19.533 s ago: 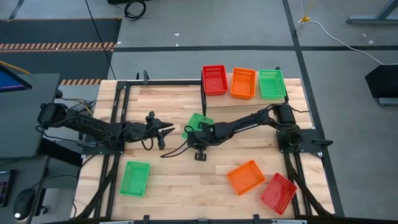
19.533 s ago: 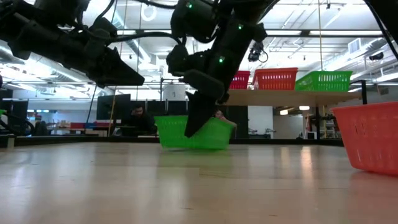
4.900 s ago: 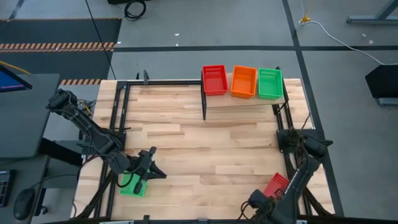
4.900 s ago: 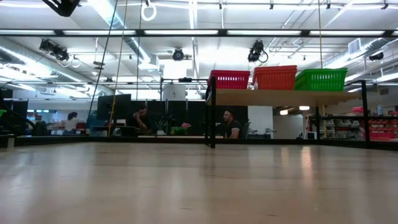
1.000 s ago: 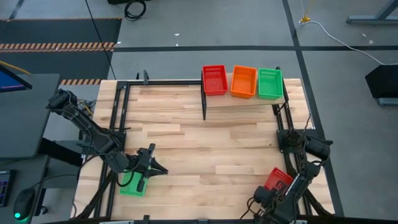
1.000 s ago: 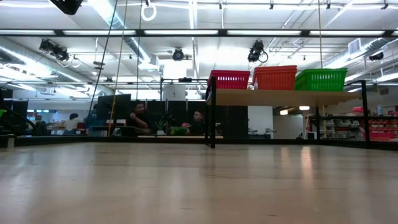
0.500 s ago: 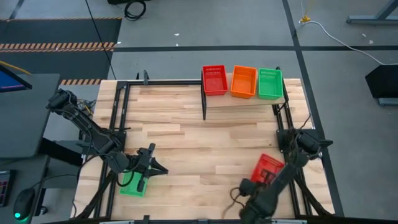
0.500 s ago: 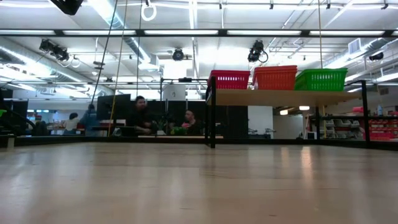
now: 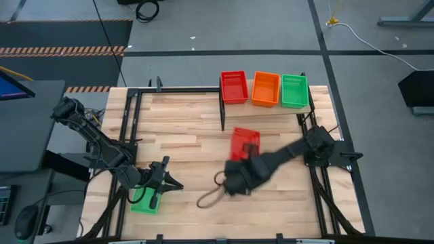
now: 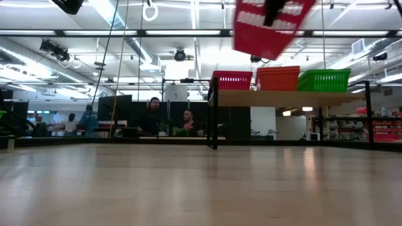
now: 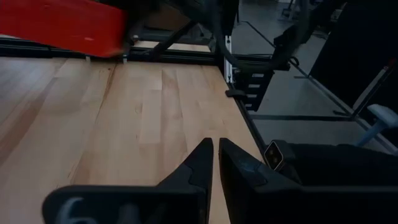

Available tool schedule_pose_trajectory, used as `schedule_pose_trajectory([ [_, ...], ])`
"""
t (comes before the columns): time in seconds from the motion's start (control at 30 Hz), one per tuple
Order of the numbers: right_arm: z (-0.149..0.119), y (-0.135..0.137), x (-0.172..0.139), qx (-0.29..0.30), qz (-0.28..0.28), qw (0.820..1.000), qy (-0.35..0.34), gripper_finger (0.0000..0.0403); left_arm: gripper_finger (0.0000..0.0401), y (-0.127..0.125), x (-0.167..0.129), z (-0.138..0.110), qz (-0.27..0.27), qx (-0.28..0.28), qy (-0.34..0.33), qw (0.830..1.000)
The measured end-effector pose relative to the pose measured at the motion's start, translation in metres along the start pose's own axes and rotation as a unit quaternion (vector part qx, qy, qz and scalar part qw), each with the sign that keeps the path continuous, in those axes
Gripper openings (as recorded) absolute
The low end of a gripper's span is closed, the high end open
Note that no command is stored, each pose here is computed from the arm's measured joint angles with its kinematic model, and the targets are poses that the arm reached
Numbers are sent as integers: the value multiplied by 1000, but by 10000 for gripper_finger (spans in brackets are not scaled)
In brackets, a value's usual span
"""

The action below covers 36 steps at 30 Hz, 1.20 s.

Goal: Stack baskets on shelf by color
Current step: Stack the red bin on top of the red bin on the shelf

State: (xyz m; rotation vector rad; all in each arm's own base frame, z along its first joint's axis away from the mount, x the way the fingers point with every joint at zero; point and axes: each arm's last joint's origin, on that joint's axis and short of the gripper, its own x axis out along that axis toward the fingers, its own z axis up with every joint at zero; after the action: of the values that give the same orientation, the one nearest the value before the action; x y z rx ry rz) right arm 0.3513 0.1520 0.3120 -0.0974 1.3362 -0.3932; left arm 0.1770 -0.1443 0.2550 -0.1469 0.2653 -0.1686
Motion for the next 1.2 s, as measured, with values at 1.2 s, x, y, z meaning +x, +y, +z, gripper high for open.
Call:
schedule_pose_trajectory([
  [1.2, 70, -284, 52, -111, -34, 993, 30, 9, 25, 11, 6, 3, 28, 34, -3, 999],
])
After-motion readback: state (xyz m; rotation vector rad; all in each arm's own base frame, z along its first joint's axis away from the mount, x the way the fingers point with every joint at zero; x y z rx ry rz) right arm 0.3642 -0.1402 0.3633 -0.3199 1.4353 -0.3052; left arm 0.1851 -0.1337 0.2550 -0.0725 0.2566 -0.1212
